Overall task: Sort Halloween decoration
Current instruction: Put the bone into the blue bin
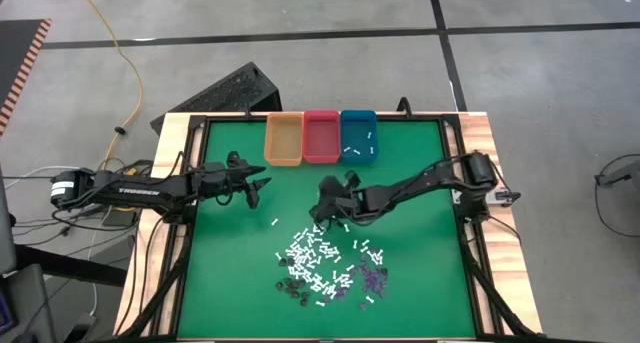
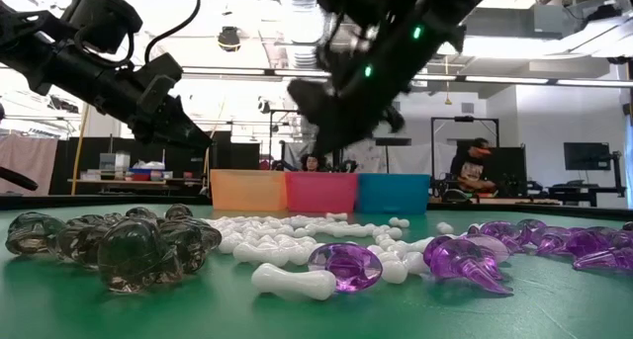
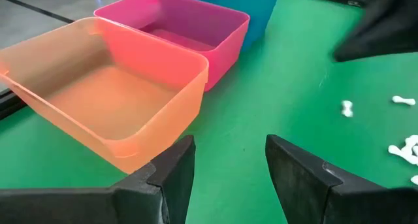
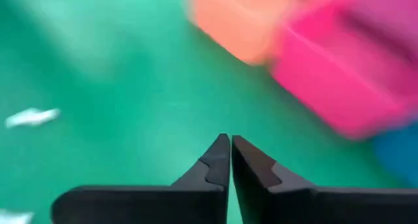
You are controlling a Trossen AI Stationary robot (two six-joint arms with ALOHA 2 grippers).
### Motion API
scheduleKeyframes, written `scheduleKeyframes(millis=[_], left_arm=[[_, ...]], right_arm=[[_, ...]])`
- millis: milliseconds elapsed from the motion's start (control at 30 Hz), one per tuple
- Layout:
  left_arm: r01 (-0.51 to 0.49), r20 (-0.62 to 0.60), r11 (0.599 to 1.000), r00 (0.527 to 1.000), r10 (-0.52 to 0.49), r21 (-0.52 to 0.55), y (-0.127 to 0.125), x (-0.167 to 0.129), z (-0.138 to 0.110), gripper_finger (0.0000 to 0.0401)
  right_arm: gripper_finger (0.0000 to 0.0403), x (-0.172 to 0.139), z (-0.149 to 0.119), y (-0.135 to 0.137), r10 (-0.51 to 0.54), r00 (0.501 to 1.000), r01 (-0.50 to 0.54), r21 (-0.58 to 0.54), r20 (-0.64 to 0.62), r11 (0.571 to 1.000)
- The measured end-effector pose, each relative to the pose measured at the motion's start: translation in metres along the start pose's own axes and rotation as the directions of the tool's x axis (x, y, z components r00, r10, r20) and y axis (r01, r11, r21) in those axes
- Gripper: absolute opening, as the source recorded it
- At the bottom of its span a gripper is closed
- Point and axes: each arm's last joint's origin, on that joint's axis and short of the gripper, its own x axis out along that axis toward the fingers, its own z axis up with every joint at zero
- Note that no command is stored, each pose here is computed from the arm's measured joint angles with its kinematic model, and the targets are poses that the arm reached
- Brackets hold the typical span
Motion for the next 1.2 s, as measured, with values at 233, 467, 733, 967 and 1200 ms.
scheduleKeyframes(millis=[233, 467, 733, 967, 1200], left_arm=[[0.002, -0.001, 1.000, 1.000, -0.002, 0.005, 0.000, 0.000, 0.000, 0.0178], [0.021, -0.006, 1.000, 1.000, -0.021, 0.005, -0.001, 0.000, 0.000, 0.0178], [0.028, -0.009, 1.000, 1.000, -0.028, 0.000, -0.001, 0.000, -0.001, 0.0178], [0.029, 0.000, 1.000, 1.000, -0.029, -0.008, -0.001, 0.000, 0.000, 0.0178], [0.029, 0.003, 0.999, 1.000, -0.029, -0.034, -0.001, 0.000, 0.001, 0.0178]], right_arm=[[0.0077, -0.012, -0.015, 0.010, 0.661, 0.750, -0.642, -0.209, 0.031, 0.738], [0.0094, -0.012, -0.057, -0.001, 0.639, 0.767, -0.633, -0.233, -0.058, 0.739], [0.0144, -0.040, -0.073, -0.010, 0.517, 0.856, -0.503, -0.228, -0.003, 0.833], [0.0194, -0.067, -0.094, -0.035, 0.378, 0.925, -0.367, -0.150, 0.049, 0.918], [0.0215, -0.065, -0.118, -0.028, 0.351, 0.936, -0.347, -0.097, 0.026, 0.933]])
